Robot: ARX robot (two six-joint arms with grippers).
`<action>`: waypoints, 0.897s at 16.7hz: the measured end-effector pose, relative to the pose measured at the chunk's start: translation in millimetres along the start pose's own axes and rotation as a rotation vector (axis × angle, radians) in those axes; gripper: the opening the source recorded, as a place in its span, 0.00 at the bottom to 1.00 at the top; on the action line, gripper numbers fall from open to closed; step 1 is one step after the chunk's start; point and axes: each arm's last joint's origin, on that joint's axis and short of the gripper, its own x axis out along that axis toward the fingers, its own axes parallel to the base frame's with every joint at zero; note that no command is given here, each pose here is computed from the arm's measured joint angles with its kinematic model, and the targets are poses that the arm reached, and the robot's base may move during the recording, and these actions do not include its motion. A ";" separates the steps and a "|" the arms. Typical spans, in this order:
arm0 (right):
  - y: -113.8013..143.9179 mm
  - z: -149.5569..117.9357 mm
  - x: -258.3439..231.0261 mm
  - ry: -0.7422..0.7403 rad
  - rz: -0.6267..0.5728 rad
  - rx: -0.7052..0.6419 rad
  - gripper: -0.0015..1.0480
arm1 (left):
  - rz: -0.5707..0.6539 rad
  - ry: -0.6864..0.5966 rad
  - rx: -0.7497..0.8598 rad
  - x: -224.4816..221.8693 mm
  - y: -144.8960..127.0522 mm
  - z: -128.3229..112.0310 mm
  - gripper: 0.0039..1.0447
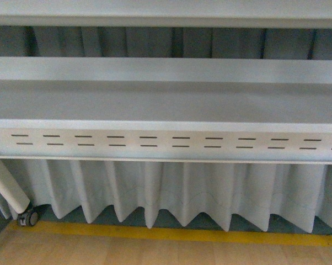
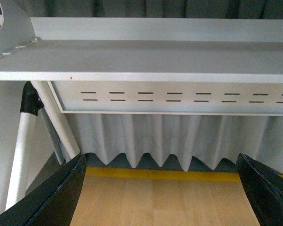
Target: Wind up and store yellow beetle toy
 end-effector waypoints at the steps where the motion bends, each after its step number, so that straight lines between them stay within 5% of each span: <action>1: 0.0 0.0 0.0 0.000 0.000 0.000 0.94 | -0.001 -0.002 0.000 0.0 0.0 0.2 0.94; 15: 0.0 0.2 0.0 -0.002 0.000 0.000 0.94 | 0.000 -0.005 0.000 0.0 0.0 0.4 0.94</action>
